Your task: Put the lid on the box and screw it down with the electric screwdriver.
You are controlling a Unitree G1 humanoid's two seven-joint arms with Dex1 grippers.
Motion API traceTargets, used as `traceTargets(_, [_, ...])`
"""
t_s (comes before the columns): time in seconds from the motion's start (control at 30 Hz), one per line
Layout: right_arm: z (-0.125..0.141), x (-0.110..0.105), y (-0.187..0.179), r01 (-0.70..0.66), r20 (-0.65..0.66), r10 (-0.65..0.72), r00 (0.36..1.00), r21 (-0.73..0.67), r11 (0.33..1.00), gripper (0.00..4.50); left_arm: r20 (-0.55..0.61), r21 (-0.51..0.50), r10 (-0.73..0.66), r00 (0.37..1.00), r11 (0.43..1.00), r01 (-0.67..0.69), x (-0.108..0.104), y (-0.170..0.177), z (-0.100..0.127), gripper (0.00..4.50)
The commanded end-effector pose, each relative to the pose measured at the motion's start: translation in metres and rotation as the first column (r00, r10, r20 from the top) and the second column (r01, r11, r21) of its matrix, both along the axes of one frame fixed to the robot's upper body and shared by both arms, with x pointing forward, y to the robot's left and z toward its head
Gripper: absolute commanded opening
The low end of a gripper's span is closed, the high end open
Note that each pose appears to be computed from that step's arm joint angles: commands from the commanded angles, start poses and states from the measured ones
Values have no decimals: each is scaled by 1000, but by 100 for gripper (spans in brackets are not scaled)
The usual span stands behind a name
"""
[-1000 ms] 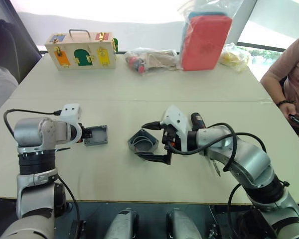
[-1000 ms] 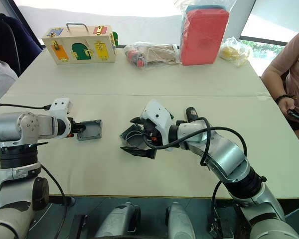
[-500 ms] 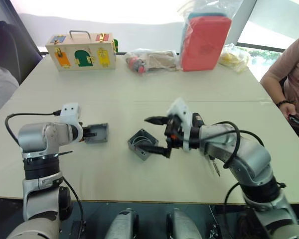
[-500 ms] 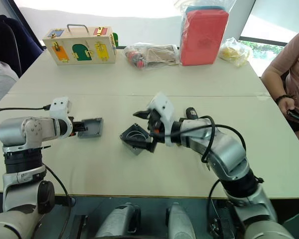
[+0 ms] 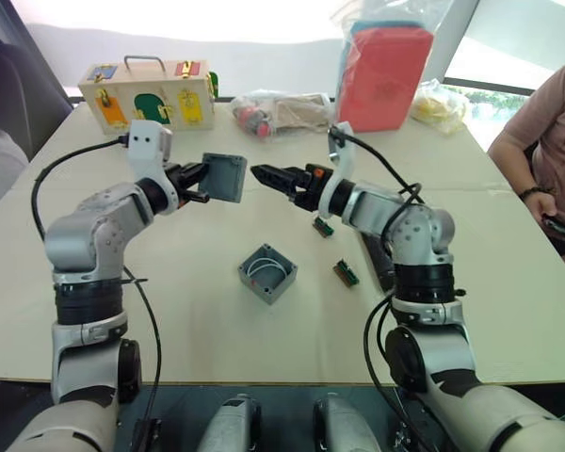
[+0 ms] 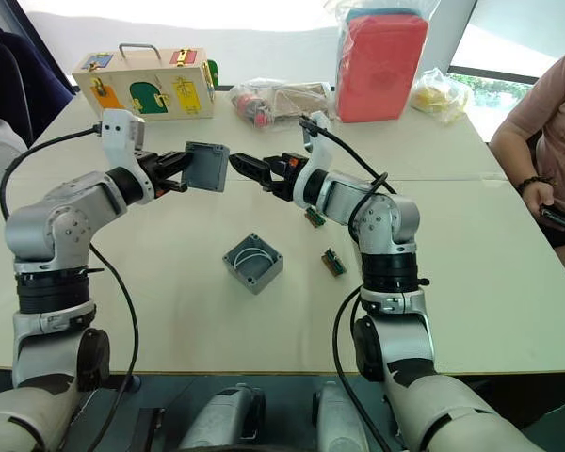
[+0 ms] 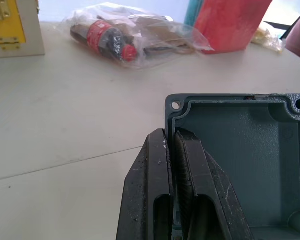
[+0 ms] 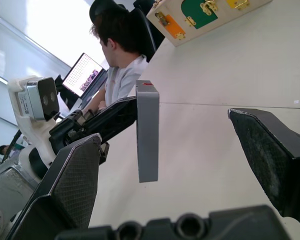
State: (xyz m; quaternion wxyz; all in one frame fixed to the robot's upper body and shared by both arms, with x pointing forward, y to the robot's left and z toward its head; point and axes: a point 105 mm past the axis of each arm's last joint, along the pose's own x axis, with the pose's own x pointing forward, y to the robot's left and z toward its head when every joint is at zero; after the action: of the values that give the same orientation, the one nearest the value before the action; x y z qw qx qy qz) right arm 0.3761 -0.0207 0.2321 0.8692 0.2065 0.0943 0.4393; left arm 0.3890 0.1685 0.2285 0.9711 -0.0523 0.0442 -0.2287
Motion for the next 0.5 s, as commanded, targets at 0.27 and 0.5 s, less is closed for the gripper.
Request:
traceTargets(0.27, [7,-14,14,-80,61,81,995,-19,997,450,106,-25,-67,992,997,70,-9,-17,24,6])
traceTargets(0.5, [2,-12,13,-63,43,64,997,-8,998,346,108,-46,-96,990,994,101,-11,-25,22,0])
